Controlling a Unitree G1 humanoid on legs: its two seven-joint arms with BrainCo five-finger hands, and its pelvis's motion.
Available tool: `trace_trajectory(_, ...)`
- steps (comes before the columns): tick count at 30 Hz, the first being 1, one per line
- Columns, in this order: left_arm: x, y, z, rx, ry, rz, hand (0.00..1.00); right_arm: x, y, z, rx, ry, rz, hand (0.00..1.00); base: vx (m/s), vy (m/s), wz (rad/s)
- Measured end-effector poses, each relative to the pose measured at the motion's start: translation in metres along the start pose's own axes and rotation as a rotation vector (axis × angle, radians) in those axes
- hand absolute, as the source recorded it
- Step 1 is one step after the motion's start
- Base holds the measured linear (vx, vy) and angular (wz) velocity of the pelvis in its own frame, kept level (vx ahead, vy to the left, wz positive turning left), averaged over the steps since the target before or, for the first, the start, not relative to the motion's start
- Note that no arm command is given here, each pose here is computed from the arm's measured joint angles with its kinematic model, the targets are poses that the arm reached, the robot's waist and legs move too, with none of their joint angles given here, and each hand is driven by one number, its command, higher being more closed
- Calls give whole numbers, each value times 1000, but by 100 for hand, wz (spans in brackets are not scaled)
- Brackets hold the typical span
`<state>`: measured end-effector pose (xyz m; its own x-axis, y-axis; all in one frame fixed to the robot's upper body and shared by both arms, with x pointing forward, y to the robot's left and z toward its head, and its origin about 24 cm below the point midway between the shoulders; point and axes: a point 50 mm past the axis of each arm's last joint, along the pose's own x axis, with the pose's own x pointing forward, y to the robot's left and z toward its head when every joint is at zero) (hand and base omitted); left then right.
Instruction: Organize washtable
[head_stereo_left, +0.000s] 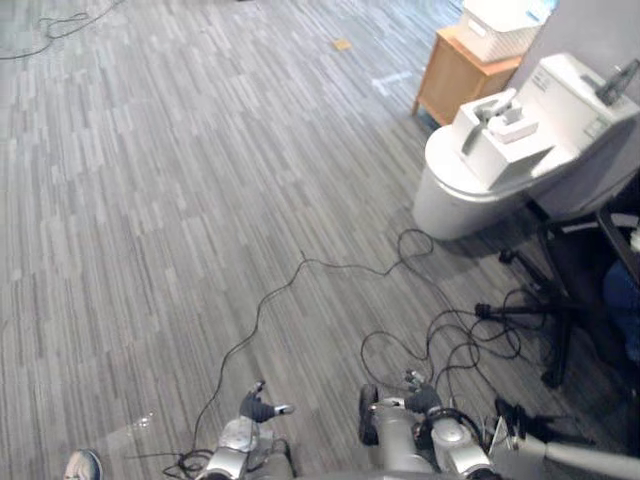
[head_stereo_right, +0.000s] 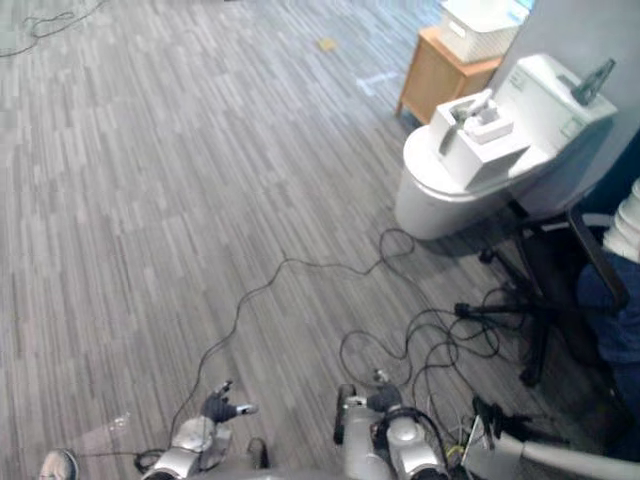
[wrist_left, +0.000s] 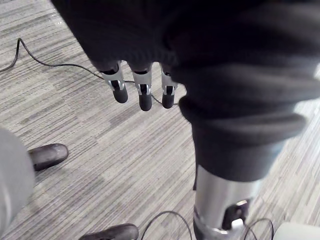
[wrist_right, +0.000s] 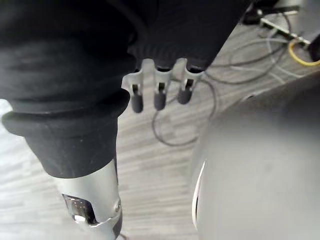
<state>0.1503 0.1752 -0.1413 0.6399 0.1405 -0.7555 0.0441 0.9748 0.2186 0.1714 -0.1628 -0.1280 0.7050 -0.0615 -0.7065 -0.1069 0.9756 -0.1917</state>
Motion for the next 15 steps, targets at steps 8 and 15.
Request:
trace_trajectory(8,-12,-11,-28,-61,88,-8,0,-1,-3,-11,-22,48,0,0,6,3,25)
trace_trajectory(15,-12,-2,-30,-77,94,17,0,-2,3,-12,-43,54,20,0,-123,31,46)
